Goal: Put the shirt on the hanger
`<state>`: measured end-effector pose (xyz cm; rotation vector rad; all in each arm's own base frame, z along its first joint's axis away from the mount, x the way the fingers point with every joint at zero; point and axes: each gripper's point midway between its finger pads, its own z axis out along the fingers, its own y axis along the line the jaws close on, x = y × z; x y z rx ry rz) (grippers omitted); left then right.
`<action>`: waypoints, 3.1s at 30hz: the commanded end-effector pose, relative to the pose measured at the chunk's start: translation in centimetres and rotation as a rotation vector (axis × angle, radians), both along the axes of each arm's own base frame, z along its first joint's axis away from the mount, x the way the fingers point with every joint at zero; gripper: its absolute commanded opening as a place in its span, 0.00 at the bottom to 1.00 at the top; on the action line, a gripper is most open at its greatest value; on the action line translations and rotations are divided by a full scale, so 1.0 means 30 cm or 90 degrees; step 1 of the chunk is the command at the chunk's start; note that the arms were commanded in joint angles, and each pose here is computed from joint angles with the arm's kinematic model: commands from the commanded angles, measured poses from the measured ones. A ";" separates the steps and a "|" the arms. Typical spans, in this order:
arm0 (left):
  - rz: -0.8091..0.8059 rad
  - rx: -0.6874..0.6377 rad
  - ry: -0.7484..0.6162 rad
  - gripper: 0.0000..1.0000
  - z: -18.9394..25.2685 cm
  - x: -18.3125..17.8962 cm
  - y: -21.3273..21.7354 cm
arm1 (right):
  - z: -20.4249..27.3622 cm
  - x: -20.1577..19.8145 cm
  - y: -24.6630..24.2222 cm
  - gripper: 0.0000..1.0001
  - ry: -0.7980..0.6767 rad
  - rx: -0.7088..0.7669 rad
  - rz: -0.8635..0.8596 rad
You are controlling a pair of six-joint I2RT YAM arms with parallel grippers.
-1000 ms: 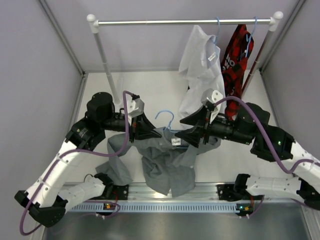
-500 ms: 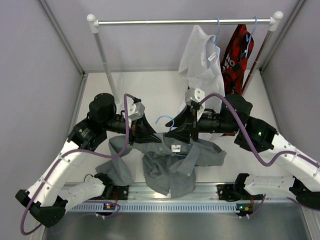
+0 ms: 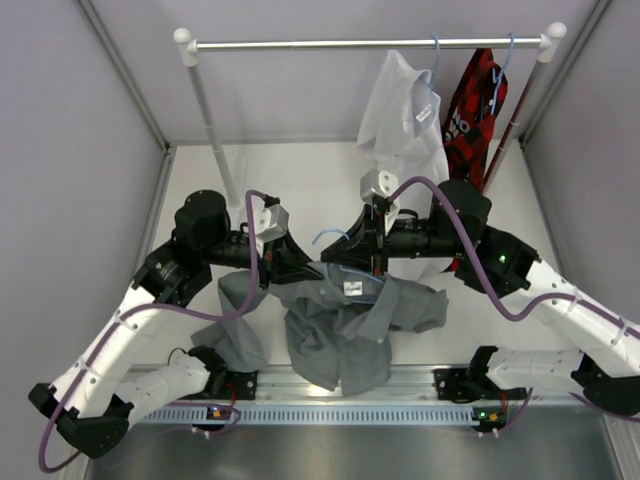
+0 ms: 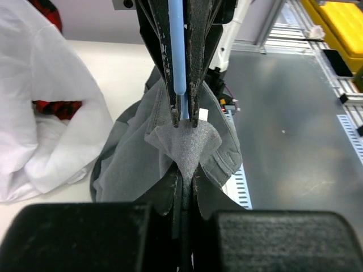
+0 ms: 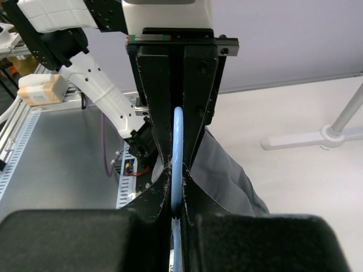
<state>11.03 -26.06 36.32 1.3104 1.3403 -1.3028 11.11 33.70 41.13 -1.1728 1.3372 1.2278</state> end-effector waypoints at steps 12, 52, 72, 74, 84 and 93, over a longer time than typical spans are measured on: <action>0.597 -0.115 -0.076 0.98 0.217 0.328 0.285 | 0.054 0.159 -0.224 0.00 -0.040 0.009 -0.231; 0.809 -0.033 0.145 0.00 -0.356 0.568 0.286 | 0.099 0.200 -0.292 0.00 0.010 -0.008 -0.321; 1.109 0.003 0.087 0.00 -0.247 0.610 0.590 | -0.026 0.173 -0.352 0.00 0.007 -0.037 -0.336; 1.121 0.017 0.093 0.00 -0.262 0.618 0.603 | -0.025 0.155 -0.374 0.00 0.008 -0.026 -0.339; 0.996 0.003 0.139 0.00 -0.279 0.627 0.508 | -0.013 0.137 -0.397 0.00 -0.001 -0.014 -0.340; 0.780 -0.143 0.041 0.00 -0.011 0.479 0.399 | -0.033 0.197 -0.309 0.00 0.010 -0.043 -0.324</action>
